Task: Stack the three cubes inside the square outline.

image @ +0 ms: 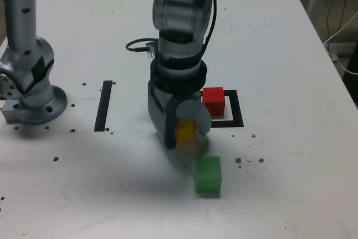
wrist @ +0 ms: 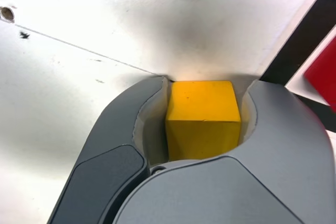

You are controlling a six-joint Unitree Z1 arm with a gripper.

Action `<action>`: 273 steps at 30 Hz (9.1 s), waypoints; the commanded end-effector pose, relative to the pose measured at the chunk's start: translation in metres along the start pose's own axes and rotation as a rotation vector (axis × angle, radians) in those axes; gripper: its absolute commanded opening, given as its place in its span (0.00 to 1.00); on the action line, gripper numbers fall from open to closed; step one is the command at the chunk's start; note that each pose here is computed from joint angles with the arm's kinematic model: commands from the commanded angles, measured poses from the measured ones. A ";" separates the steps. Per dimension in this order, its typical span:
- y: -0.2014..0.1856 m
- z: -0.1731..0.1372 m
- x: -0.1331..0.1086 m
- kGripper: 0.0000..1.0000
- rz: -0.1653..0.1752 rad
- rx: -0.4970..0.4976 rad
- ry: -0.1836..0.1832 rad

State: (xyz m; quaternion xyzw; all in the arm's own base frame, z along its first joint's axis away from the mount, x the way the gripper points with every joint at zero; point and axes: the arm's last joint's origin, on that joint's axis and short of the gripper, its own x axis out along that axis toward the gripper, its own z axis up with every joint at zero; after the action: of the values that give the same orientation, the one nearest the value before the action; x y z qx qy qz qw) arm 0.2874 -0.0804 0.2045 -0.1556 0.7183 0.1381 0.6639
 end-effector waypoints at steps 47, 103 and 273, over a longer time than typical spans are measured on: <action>0.019 0.085 -0.064 0.16 0.042 0.321 0.013; 0.026 0.070 -0.068 0.99 0.036 0.319 0.025; 0.073 -0.018 -0.114 0.99 0.125 0.377 0.012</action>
State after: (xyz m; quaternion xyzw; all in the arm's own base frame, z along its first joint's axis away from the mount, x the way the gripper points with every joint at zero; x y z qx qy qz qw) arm 0.2564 -0.0174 0.3256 0.0193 0.7413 0.0417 0.6696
